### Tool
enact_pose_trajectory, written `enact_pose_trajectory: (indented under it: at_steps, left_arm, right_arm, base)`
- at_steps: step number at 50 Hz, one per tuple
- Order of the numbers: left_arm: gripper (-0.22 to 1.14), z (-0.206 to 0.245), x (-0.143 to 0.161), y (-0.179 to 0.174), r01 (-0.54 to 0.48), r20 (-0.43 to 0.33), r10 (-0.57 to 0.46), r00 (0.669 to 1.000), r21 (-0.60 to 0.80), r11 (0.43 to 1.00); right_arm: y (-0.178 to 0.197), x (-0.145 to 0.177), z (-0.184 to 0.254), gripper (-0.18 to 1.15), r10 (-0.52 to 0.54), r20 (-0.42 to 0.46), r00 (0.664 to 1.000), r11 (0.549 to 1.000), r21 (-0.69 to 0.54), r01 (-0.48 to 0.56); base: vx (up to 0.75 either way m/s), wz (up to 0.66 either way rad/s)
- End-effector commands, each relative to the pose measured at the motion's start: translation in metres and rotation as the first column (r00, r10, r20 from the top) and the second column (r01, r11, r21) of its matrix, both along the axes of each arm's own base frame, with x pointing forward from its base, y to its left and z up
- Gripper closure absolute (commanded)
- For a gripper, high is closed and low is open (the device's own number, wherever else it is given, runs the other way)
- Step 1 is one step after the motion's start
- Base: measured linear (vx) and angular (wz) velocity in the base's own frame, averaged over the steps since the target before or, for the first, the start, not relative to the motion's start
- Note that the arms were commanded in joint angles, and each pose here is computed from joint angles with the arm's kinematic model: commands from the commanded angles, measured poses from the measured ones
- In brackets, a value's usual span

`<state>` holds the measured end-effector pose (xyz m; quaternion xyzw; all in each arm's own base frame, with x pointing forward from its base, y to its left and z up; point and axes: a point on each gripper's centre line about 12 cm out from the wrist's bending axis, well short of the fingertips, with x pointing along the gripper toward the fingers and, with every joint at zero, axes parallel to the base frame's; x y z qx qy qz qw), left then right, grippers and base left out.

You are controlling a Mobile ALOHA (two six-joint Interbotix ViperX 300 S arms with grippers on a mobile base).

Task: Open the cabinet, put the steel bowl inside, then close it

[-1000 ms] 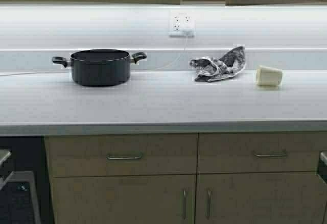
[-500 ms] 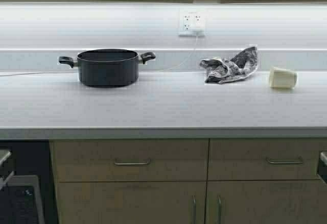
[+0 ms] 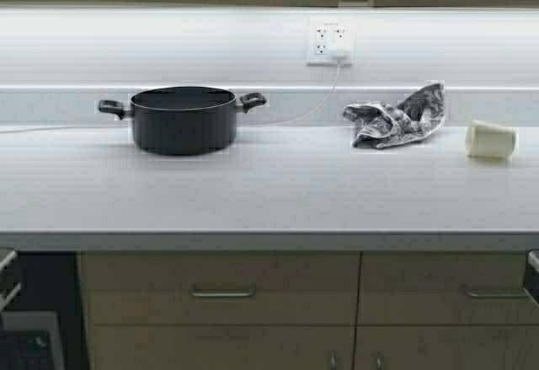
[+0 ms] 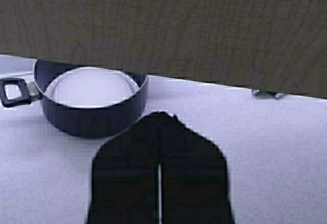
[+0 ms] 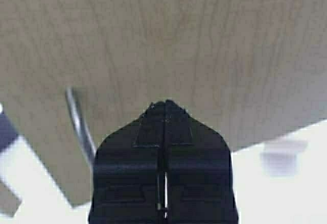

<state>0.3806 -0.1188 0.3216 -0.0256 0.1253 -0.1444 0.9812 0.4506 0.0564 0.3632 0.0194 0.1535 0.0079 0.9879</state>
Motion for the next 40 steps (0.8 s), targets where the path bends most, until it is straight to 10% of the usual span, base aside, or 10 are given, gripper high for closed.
enact_pose_trajectory:
  at_steps: [1, 40]
  left_arm:
    - [0.87, 0.024, -0.011, -0.004, 0.018, 0.062, -0.017, 0.998, -0.024, 1.000]
    - [0.87, 0.017, -0.015, -0.010, 0.037, 0.046, -0.036, 0.998, -0.018, 0.999]
  right_arm:
    - [-0.007, -0.041, 0.027, 0.91, 0.001, 0.061, 0.998, 1.000, 0.011, -0.001]
    - [0.000, -0.092, 0.004, 0.91, 0.058, 0.041, 0.997, 0.998, 0.004, -0.059]
  base:
    - [0.11, -0.02]
    - [0.04, -0.05]
